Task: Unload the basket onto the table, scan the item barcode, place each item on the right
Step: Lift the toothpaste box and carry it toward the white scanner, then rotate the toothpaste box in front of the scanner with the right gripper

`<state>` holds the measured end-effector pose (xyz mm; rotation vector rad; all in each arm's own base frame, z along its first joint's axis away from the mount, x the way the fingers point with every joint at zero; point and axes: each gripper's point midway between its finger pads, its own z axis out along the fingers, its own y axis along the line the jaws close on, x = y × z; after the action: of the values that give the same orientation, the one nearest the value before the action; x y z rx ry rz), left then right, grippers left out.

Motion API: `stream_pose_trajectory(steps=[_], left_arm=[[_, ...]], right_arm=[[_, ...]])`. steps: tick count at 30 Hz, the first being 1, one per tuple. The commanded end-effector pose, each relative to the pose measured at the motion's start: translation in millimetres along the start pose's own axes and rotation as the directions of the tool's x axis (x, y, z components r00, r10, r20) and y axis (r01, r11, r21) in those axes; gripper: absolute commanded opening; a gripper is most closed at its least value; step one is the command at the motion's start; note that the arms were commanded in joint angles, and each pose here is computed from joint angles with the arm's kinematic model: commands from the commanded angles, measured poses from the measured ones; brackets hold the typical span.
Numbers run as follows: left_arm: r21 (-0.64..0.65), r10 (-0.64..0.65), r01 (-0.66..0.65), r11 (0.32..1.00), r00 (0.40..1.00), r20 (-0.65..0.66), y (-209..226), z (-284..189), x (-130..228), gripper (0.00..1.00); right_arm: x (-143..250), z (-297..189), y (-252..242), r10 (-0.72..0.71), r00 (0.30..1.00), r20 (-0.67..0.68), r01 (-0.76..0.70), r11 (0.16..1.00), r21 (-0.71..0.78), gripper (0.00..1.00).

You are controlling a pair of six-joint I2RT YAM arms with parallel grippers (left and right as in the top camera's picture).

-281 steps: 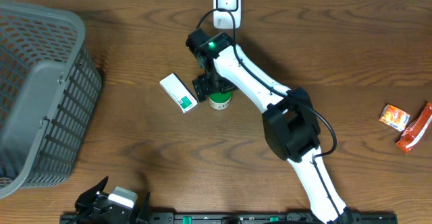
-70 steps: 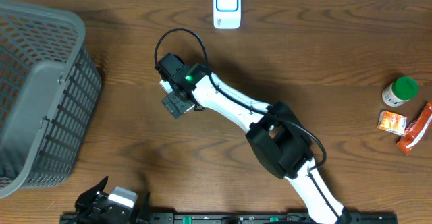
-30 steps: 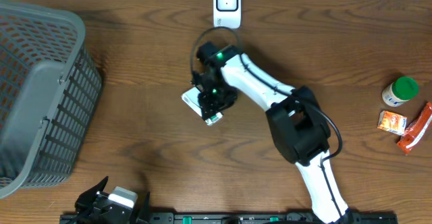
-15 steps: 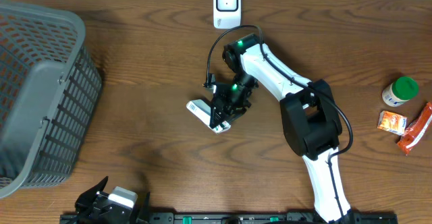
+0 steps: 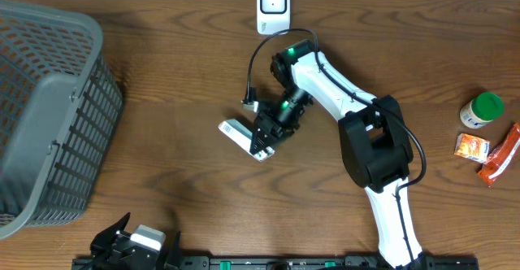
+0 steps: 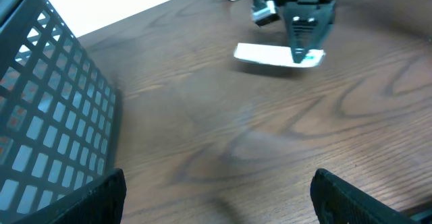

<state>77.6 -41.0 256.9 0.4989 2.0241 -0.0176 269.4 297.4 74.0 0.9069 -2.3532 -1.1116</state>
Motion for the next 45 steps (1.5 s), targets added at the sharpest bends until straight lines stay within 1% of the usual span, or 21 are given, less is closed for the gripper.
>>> stream_pose_trajectory(steps=[1, 2, 5, 9, 11, 12, 15, 17, 22, 23, 25, 27, 29, 30, 32, 35, 37, 39, 41, 43, 45], left_arm=[[0.006, 0.007, -0.007, 1.000, 1.000, 0.017, -2, -2, -3, 0.86], [0.005, 0.007, -0.007, 1.000, 1.000, 0.017, -2, -2, -3, 0.86], [0.005, 0.007, -0.007, 1.000, 1.000, 0.017, -2, -2, -3, 0.86], [0.006, 0.007, -0.007, 1.000, 1.000, 0.017, -2, -2, -3, 0.86], [0.006, 0.007, -0.007, 1.000, 1.000, 0.017, -2, -2, -3, 0.86], [0.005, 0.007, -0.007, 1.000, 1.000, 0.017, -2, -2, -3, 0.87], [0.006, 0.007, -0.007, 1.000, 1.000, 0.017, -2, -2, -3, 0.86], [0.005, 0.007, -0.007, 1.000, 1.000, 0.017, -2, -2, -3, 0.86], [0.006, 0.007, -0.007, 1.000, 1.000, 0.017, -2, -2, -3, 0.86], [0.005, 0.007, -0.007, 1.000, 1.000, 0.017, -2, -2, -3, 0.86], [0.006, 0.007, -0.007, 1.000, 1.000, 0.017, -2, -2, -3, 0.86], [0.005, 0.007, -0.007, 1.000, 1.000, 0.017, -2, -2, -3, 0.86], [0.006, 0.007, -0.007, 1.000, 1.000, 0.017, -2, -2, -3, 0.87], [0.005, 0.007, -0.007, 1.000, 1.000, 0.017, -2, -2, -3, 0.86], [0.005, 0.007, -0.007, 1.000, 1.000, 0.017, -2, -2, -3, 0.86], [0.005, 0.007, -0.007, 1.000, 1.000, 0.017, -2, -2, -3, 0.86], [0.006, 0.007, -0.007, 1.000, 1.000, 0.017, -2, -2, -3, 0.86], [0.006, 0.007, -0.007, 1.000, 1.000, 0.017, -2, -2, -3, 0.86], [0.006, 0.007, -0.007, 1.000, 1.000, 0.017, -2, -2, -3, 0.87], [0.005, 0.007, -0.007, 1.000, 1.000, 0.017, -2, -2, -3, 0.86], [0.006, 0.007, -0.007, 1.000, 1.000, 0.017, -2, -2, -3, 0.86]], right_arm=[[-20, -20, -24, 0.039, 0.995, 0.093, -0.057, 0.979, 0.197, 0.42], [-25, -27, -45, 0.090, 0.988, 0.125, -0.125, 0.943, 0.307, 0.41], [-27, -43, -74, 0.123, 0.979, 0.162, -0.187, 0.860, 0.475, 0.37], [-24, -72, -95, 0.185, 0.956, 0.229, -0.290, 0.730, 0.619, 0.34], [-27, -94, -97, 0.181, 0.945, 0.273, -0.322, 0.671, 0.668, 0.33], [-29, -98, -96, 0.174, 0.944, 0.281, -0.323, 0.667, 0.672, 0.33], [-42, -133, -91, 0.132, 0.919, 0.372, -0.375, 0.592, 0.714, 0.34], [-50, -159, -90, 0.079, 0.902, 0.424, -0.401, 0.516, 0.757, 0.38], [-61, -230, -97, -0.076, 0.854, 0.514, -0.488, 0.223, 0.844, 0.51], [-62, -248, -98, -0.118, 0.842, 0.526, -0.512, 0.133, 0.849, 0.54], [-68, -271, -98, -0.186, 0.840, 0.510, -0.513, 0.033, 0.858, 0.54], [-84, -286, -94, -0.264, 0.829, 0.493, -0.509, 0.008, 0.861, 0.56], [-90, -290, -92, -0.292, 0.825, 0.484, -0.504, 0.007, 0.863, 0.56], [-90, -288, -92, -0.289, 0.826, 0.483, -0.501, 0.014, 0.866, 0.61], [-94, -273, -92, -0.276, 0.838, 0.471, -0.466, 0.086, 0.881, 0.84], [-97, -251, -100, -0.248, 0.848, 0.468, -0.416, 0.235, 0.879, 0.86], [-95, -239, -111, -0.214, 0.848, 0.484, -0.392, 0.362, 0.846, 0.86], [-87, -227, -129, -0.152, 0.842, 0.518, -0.377, 0.521, 0.766, 0.85], [-78, -224, -142, -0.104, 0.829, 0.549, -0.378, 0.619, 0.688, 0.88], [-70, -226, -160, -0.069, 0.811, 0.580, -0.394, 0.669, 0.630, 0.92], [-64, -220, -174, -0.067, 0.816, 0.574, -0.378, 0.690, 0.617, 0.94]])
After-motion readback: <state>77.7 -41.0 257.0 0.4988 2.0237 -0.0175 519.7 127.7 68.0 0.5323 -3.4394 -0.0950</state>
